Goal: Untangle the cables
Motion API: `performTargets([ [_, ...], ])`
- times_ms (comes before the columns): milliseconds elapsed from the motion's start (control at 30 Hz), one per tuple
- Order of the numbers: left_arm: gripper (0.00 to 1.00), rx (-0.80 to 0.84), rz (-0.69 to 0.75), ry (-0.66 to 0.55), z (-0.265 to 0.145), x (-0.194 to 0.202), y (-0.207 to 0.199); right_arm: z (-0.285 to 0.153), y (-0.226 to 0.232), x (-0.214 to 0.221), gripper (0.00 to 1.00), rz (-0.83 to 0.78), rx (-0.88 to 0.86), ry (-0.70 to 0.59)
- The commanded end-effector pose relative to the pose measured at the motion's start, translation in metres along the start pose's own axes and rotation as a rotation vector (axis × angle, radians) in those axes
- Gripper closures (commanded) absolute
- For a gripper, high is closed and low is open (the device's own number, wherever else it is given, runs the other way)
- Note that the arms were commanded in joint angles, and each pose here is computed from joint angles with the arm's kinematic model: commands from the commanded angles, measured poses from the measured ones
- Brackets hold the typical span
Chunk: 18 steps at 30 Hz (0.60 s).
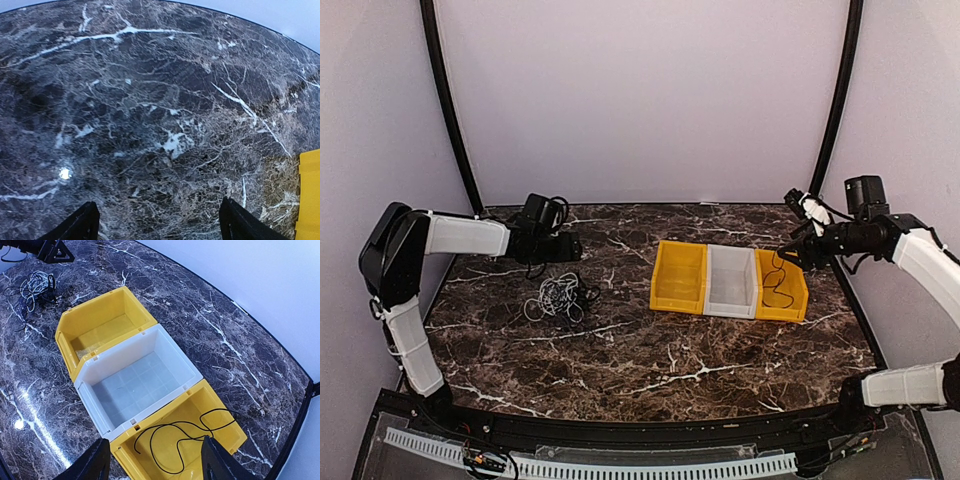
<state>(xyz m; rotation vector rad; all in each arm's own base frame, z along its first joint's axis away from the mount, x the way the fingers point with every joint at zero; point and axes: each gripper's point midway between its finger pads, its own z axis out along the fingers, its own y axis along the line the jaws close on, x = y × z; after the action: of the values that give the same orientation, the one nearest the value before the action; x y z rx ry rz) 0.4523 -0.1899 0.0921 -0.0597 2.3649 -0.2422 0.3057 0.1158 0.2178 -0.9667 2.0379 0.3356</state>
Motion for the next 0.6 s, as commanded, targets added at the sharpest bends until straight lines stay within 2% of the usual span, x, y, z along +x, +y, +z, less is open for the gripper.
performTargets([
  [0, 0.17, 0.127, -0.004, 0.028, 0.008, 0.014, -0.02, 0.0, 0.006, -0.003, 0.36, -0.039, -0.009, -0.025],
  [100, 0.26, 0.198, -0.015, 0.106, 0.008, 0.045, -0.024, 0.001, 0.015, -0.007, 0.36, -0.042, -0.049, -0.041],
  [233, 0.36, 0.252, -0.052, 0.143, -0.008, 0.073, -0.024, 0.003, 0.028, -0.016, 0.37, -0.058, -0.094, -0.074],
  [367, 0.42, 0.3, -0.053, 0.141, -0.033, 0.097, -0.029, 0.014, 0.041, -0.024, 0.37, -0.091, -0.141, -0.079],
  [567, 0.45, 0.392, -0.048, 0.165, -0.063, 0.134, -0.052, 0.04, 0.063, -0.029, 0.38, -0.141, -0.215, -0.044],
])
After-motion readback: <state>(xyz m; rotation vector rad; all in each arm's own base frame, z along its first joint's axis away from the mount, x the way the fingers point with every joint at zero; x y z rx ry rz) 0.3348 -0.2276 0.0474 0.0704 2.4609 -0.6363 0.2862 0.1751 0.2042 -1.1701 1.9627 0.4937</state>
